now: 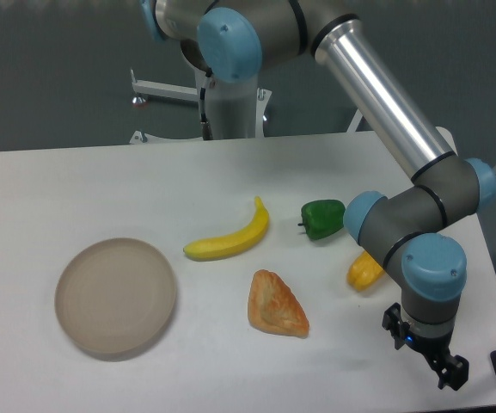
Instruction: Pick up the green pepper from the table
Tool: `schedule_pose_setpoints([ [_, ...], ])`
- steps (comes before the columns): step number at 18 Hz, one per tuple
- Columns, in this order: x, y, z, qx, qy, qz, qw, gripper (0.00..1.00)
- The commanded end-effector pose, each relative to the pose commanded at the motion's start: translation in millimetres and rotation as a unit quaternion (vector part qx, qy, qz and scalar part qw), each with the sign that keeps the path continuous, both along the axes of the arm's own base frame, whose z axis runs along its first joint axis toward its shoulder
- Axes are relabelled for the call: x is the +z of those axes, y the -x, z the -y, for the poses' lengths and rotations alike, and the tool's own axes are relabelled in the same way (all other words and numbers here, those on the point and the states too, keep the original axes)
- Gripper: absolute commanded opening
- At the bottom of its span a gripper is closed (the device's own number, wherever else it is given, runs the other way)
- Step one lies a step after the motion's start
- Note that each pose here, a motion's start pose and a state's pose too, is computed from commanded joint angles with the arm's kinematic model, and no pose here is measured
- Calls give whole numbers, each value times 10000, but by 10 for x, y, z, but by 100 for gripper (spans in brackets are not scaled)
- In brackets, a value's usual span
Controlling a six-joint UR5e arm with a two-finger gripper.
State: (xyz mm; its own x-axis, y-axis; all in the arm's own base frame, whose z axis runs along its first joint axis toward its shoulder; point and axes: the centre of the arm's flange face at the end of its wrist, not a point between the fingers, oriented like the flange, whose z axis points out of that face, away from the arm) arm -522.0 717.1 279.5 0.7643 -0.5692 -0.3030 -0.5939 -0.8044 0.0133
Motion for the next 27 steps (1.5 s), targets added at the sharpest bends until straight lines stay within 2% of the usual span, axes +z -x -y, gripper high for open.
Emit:
schedule_pose_setpoints([
  [11, 113, -39, 23, 31, -21, -15, 10000, 100],
  [14, 168, -121, 110, 48, 90, 88, 9999, 100],
  [25, 508, -593, 1073, 101, 702, 682, 9951, 100],
  [27, 516, -728, 1231, -79, 826, 759, 9937, 100],
])
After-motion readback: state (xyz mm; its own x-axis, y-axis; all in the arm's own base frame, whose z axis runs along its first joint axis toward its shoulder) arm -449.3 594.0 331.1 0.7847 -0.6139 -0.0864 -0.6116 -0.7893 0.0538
